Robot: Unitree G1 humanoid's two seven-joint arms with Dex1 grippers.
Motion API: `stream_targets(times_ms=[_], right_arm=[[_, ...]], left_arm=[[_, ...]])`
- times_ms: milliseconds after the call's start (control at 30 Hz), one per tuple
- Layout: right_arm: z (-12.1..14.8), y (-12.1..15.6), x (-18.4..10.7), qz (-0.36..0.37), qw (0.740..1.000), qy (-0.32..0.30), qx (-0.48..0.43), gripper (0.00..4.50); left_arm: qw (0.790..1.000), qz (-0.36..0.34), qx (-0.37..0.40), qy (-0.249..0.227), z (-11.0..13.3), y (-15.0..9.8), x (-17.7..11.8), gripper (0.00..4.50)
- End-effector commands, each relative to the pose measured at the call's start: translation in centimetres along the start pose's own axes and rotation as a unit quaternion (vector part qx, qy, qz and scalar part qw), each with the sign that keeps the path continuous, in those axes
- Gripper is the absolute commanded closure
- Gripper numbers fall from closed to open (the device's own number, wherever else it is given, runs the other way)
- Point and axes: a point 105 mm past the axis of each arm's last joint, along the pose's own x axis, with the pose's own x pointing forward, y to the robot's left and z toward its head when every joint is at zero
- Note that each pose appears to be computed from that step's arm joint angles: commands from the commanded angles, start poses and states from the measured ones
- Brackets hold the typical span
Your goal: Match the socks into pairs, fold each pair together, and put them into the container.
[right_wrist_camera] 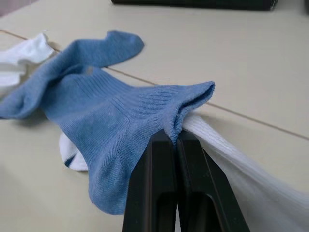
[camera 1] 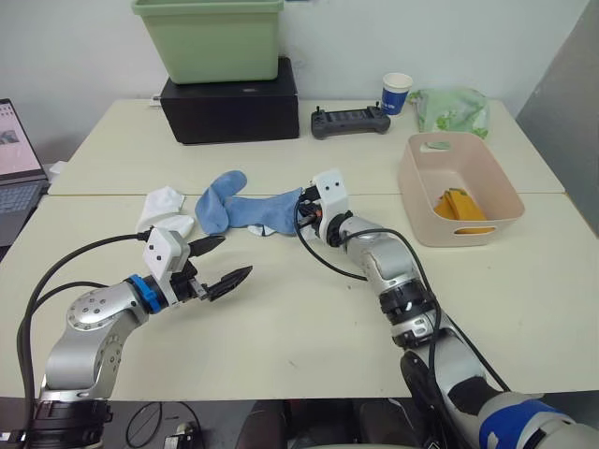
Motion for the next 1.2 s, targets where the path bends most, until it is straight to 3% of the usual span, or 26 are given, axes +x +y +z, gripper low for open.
stream_targets(times_ms=[33, 200, 333, 467, 667, 800, 1100, 1200], right_arm=[[2.6, 1.4, -2.0, 0.024, 0.999, -0.04, 0.003, 4.48], [2.7, 1.9, -5.8, 0.035, 0.998, -0.043, 0.016, 4.48], [1.1, 1.1, -8.0, 0.021, 0.999, -0.021, 0.029, 4.48], [-0.3, -0.3, -8.0, -0.024, 0.999, -0.007, 0.03, 4.48], [-0.3, -3.8, -6.5, -0.096, 0.993, -0.013, -0.068, 4.48], [0.6, -6.3, -6.0, -0.114, 0.99, -0.019, -0.083, 3.54], [0.6, -6.4, -6.6, -0.073, 0.996, -0.001, -0.057, 0.36], [0.3, -6.5, -6.4, -0.069, 0.996, 0.015, -0.046, 0.36]], left_arm=[[1.0, 0.012, 0.017, -0.005, 0.8, 0.8, -0.4, 0.0], [1.0, 0.012, 0.02, -0.001, 0.7, 1.3, -0.3, 0.0], [1.0, 0.007, 0.022, 0.0, 0.7, 1.4, 0.1, 0.0], [1.0, -0.003, 0.024, 0.001, 0.7, 1.2, 0.5, 0.0], [1.0, -0.008, 0.027, 0.0, 0.6, 1.3, 0.8, 0.0], [1.0, -0.01, 0.027, -0.001, 0.6, 1.1, 0.8, 0.0], [1.0, -0.014, 0.024, -0.002, 0.4, 0.5, 0.9, 0.0], [0.999, -0.02, 0.025, -0.004, 0.5, 0.4, 1.2, 0.0]])
